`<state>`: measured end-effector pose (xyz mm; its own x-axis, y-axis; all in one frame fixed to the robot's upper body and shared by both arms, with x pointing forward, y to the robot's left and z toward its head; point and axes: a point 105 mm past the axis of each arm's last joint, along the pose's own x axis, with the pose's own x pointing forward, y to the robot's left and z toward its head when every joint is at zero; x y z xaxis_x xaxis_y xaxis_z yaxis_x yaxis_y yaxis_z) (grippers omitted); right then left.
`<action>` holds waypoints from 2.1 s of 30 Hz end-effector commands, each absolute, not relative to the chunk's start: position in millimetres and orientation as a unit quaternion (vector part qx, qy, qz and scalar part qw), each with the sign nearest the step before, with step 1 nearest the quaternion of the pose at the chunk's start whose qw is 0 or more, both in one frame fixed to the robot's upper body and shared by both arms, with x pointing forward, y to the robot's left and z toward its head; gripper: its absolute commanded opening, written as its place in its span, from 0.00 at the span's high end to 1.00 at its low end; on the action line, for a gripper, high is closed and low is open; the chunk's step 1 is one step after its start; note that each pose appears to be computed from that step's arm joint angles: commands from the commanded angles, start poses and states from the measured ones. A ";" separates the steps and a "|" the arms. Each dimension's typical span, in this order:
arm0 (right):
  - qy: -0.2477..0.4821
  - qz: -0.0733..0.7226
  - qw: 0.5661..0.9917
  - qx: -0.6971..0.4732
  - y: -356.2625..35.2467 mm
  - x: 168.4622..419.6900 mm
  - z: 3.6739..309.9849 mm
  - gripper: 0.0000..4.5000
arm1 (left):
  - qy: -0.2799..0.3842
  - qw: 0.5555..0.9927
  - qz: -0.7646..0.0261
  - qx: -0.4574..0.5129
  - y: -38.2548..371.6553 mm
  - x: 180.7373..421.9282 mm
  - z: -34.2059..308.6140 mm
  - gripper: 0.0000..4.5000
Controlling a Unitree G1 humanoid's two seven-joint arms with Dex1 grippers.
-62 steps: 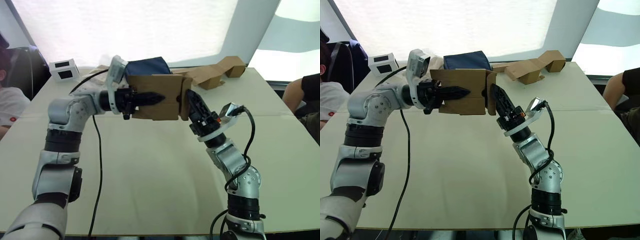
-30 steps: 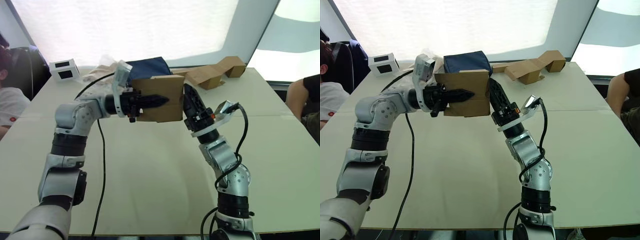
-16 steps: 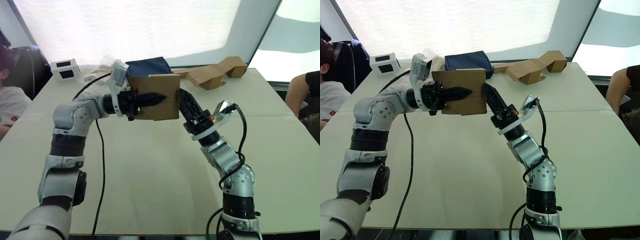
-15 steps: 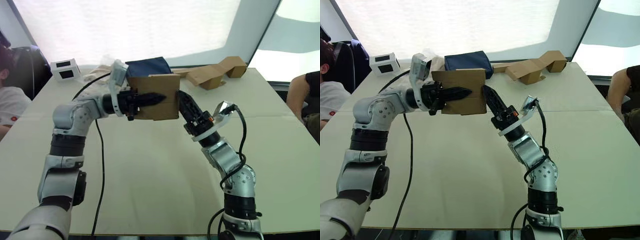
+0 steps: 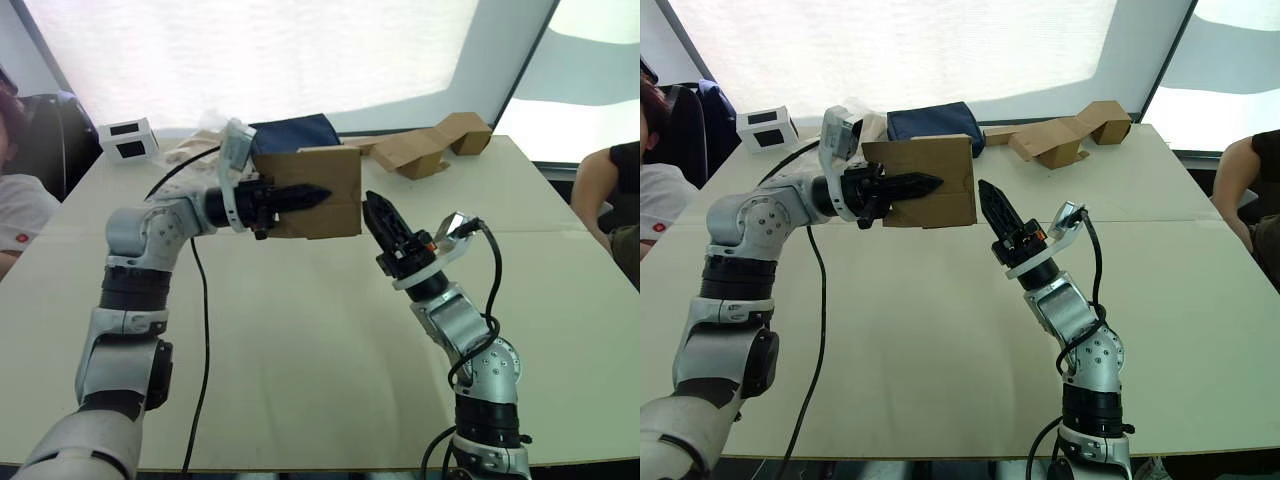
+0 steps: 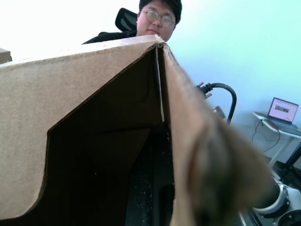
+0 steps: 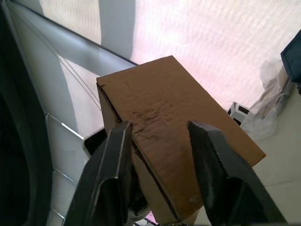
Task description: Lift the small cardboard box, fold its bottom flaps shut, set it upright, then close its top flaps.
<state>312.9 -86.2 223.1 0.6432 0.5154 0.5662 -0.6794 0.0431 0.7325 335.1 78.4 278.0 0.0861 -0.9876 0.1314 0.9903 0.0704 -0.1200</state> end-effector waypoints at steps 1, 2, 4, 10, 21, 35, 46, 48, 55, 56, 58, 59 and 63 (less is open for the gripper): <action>-0.093 0.423 0.715 0.549 -87.5 307.9 231.5 0.96 | -0.040 0.730 -0.679 -0.073 82.7 331.2 296.5 1.00; -0.093 0.422 0.716 0.548 -87.5 308.2 231.2 0.98 | -0.040 0.730 -0.679 -0.073 82.8 331.3 296.4 1.00; -0.088 0.423 0.723 0.539 -85.9 308.4 229.9 0.98 | -0.040 0.730 -0.678 -0.073 82.9 331.5 296.3 1.00; -0.068 0.449 0.725 0.517 -74.1 302.6 227.4 0.98 | -0.038 0.730 -0.678 -0.075 82.1 331.8 294.3 1.00; -0.046 0.468 0.767 0.436 -60.4 299.0 218.5 0.98 | -0.010 0.734 -0.675 -0.067 75.8 331.7 274.3 1.00; 0.094 0.477 0.873 -0.052 -138.1 251.1 173.3 0.98 | 0.146 0.702 -0.644 0.268 67.2 322.0 243.6 1.00; 0.143 0.464 0.822 -0.299 -138.7 233.3 138.3 0.98 | 0.232 0.572 -0.633 0.467 56.7 323.7 185.2 1.00; 0.141 0.465 0.822 -0.297 -134.3 228.3 135.2 0.98 | 0.239 0.553 -0.641 0.475 56.4 320.8 181.6 1.00; 0.144 0.441 0.841 -0.278 -135.0 226.2 122.3 1.00 | 0.235 0.546 -0.656 0.464 43.7 323.5 193.2 0.75; 0.145 0.437 0.843 -0.279 -135.5 227.6 121.1 1.00 | 0.238 0.548 -0.659 0.457 42.3 323.5 195.8 0.67; 0.141 0.435 0.845 -0.275 -135.1 230.1 120.9 1.00 | 0.237 0.548 -0.672 0.438 37.9 320.9 204.6 0.50; 0.140 0.435 0.846 -0.274 -135.0 231.3 121.4 1.00 | 0.236 0.546 -0.679 0.429 36.3 319.1 208.9 0.50; 0.136 0.438 0.846 -0.274 -135.9 235.3 122.8 1.00 | 0.222 0.546 -0.700 0.403 33.2 313.8 227.6 0.50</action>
<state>234.2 -139.7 116.7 0.5836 0.6440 -0.4946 -0.8115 0.4843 -0.3269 315.7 34.2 204.8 -0.0789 -0.5353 -0.8410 0.9466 -0.3047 0.1051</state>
